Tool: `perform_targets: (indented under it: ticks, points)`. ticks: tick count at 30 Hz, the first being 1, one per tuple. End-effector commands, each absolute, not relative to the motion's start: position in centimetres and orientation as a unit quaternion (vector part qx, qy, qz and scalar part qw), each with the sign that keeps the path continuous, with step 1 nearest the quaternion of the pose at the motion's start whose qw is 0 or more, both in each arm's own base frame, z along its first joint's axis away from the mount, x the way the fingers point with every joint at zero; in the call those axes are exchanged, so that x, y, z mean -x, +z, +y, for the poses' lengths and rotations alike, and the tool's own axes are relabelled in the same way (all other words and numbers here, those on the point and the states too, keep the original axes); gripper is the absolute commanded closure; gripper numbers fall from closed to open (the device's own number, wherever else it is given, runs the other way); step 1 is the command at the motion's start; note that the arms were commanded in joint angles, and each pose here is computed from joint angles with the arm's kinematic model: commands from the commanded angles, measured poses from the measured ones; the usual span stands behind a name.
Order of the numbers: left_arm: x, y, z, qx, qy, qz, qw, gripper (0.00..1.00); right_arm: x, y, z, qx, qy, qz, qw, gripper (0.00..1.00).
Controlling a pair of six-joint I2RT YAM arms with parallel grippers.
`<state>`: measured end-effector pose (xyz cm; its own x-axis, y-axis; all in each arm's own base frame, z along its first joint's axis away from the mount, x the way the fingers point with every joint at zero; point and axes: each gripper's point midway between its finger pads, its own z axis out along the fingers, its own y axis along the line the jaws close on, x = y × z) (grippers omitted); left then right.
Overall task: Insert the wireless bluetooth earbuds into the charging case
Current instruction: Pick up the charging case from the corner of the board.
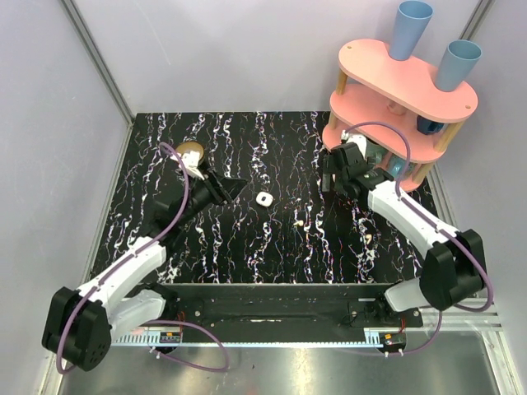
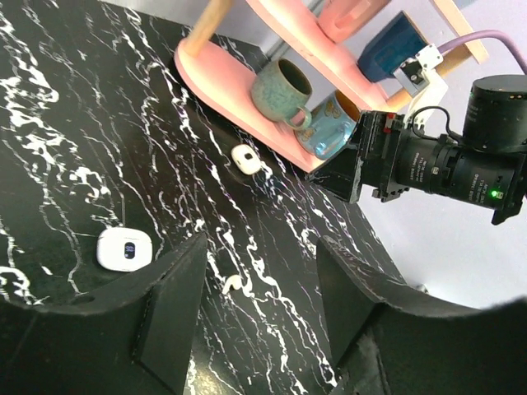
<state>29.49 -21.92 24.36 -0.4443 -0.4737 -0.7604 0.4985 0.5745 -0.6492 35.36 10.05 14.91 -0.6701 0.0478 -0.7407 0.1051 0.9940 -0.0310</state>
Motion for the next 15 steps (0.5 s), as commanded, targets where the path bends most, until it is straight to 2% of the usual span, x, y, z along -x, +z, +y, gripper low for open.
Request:
perform_targets:
  ticks: [1, 5, 10, 13, 15]
  points:
    - [-29.6, 24.9, -19.5, -0.002, -0.421, 0.709, 0.566, 0.39, -37.2, 16.1, 8.5, -0.056, -0.098, 0.911, 0.397, 0.00]
    - [-29.4, 24.7, -17.6, 0.005, -0.386, 0.713, 0.586, 0.32, -38.3, 14.9, 8.6, -0.041, -0.108, 0.922, 0.370, 0.00]
    - [-29.0, 24.3, -15.1, 0.010, -0.329, 0.726, 0.605, 0.16, -39.9, 14.3, 8.5, -0.051, -0.075, 0.925, 0.369, 0.00]
    - [-28.9, 24.7, -13.4, 0.024, -0.291, 0.725, 0.624, 0.02, -40.9, 13.7, 8.1, -0.013, -0.081, 0.913, 0.399, 0.00]
    - [-28.6, 24.9, -12.5, 0.025, -0.271, 0.725, 0.633, 0.01, -41.5, 13.7, 7.5, -0.021, -0.084, 0.907, 0.412, 0.00]
